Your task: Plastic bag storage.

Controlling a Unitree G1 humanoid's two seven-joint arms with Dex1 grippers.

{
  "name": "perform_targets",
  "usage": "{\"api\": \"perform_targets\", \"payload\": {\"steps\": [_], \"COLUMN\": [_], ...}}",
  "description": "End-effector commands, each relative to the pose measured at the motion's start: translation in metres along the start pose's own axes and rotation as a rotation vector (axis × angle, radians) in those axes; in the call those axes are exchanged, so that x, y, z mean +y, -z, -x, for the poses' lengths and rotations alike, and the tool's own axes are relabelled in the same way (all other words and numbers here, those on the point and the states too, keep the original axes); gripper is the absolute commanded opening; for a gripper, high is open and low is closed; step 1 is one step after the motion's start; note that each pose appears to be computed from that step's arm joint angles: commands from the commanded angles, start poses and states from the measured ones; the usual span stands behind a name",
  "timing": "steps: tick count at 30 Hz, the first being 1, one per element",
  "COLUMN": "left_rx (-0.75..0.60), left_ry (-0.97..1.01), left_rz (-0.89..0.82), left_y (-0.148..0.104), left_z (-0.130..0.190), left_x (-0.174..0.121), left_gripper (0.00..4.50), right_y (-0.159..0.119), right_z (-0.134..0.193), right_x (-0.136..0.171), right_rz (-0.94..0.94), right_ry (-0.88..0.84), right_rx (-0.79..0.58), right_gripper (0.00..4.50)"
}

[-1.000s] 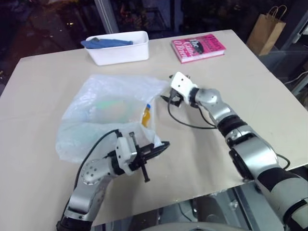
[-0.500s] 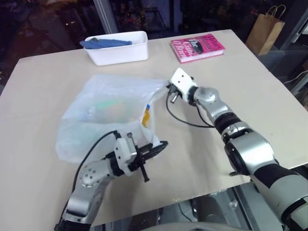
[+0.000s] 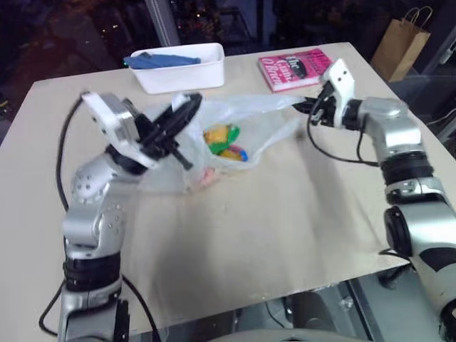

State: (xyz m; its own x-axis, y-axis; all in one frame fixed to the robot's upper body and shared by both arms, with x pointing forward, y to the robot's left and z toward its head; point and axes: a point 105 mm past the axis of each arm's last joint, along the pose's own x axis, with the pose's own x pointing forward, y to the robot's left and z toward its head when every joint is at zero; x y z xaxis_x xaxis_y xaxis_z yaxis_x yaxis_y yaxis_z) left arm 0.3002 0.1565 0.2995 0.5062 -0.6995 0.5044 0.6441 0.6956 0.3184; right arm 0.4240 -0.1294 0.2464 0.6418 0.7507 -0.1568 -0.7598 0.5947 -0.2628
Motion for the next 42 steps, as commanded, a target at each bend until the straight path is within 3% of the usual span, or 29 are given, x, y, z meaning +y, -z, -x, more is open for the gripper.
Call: {"api": "perform_targets", "payload": {"steps": [1, 4, 7, 13, 17, 20, 22, 23, 26, 27, 29, 30, 31, 32, 33, 35, 38, 42], "left_rx": [-0.170, -0.245, -0.262, -0.129, -0.045, -0.004, 0.028, 0.041, 0.058, 0.058, 0.056, 0.059, 0.088, 0.134, 0.230, 0.452, 0.647, 0.714], "left_ry": [-0.096, -0.155, -0.162, -0.181, -0.181, -0.183, -0.166, -0.156, -0.142, -0.139, -0.135, -0.135, -0.124, -0.123, -0.141, -0.189, -0.265, -0.331], "left_rz": [-0.017, -0.007, 0.018, 0.007, -0.023, -0.004, 0.010, 0.027, 0.079, 0.109, 0.171, 0.217, 0.264, 0.341, 0.337, 0.357, 0.317, 0.279], "left_y": [-0.051, -0.074, -0.082, -0.054, -0.030, -0.015, -0.006, -0.002, 0.001, -0.001, -0.007, -0.010, -0.012, -0.010, 0.000, 0.024, 0.051, 0.077], "left_z": [-0.014, -0.021, -0.024, -0.022, -0.014, -0.004, 0.003, 0.008, 0.021, 0.026, 0.035, 0.041, 0.054, 0.069, 0.086, 0.120, 0.160, 0.176], "left_x": [0.036, 0.064, 0.078, 0.090, 0.086, 0.083, 0.077, 0.074, 0.068, 0.066, 0.062, 0.060, 0.051, 0.042, 0.034, 0.017, -0.005, -0.029], "left_gripper": [0.00, 0.00, 0.00, 0.00, 0.00, 0.00, 0.55, 0.85, 2.05, 2.78, 2.84, 3.42, 3.55, 4.18, 4.42, 4.42, 4.42, 4.42], "right_y": [-0.062, -0.089, -0.103, -0.110, -0.095, -0.084, -0.075, -0.071, -0.065, -0.065, -0.063, -0.061, -0.051, -0.039, -0.022, 0.012, 0.065, 0.105], "right_z": [0.041, 0.069, 0.090, 0.105, 0.099, 0.093, 0.093, 0.095, 0.104, 0.110, 0.120, 0.125, 0.129, 0.132, 0.133, 0.130, 0.119, 0.109], "right_x": [-0.021, -0.037, -0.049, -0.053, -0.048, -0.037, -0.023, -0.016, -0.004, 0.000, 0.004, 0.003, 0.003, 0.003, 0.005, 0.008, 0.029, 0.060], "right_rz": [0.016, -0.010, -0.049, -0.087, -0.086, -0.100, -0.110, -0.119, -0.163, -0.188, -0.230, -0.253, -0.287, -0.323, -0.360, -0.376, -0.345, -0.282], "right_ry": [0.093, 0.174, 0.233, 0.238, 0.220, 0.149, 0.064, 0.027, -0.051, -0.080, -0.113, -0.114, -0.100, -0.085, -0.060, 0.015, 0.049, 0.035], "right_rx": [-0.143, -0.221, -0.284, -0.328, -0.274, -0.245, -0.224, -0.215, -0.232, -0.252, -0.285, -0.301, -0.300, -0.286, -0.255, -0.165, -0.046, -0.001], "right_gripper": [0.07, 0.07, 0.07, 0.07, 0.07, 0.92, 1.61, 2.20, 3.49, 4.19, 4.28, 4.50, 4.50, 4.50, 4.50, 4.50, 4.50, 4.50]}}
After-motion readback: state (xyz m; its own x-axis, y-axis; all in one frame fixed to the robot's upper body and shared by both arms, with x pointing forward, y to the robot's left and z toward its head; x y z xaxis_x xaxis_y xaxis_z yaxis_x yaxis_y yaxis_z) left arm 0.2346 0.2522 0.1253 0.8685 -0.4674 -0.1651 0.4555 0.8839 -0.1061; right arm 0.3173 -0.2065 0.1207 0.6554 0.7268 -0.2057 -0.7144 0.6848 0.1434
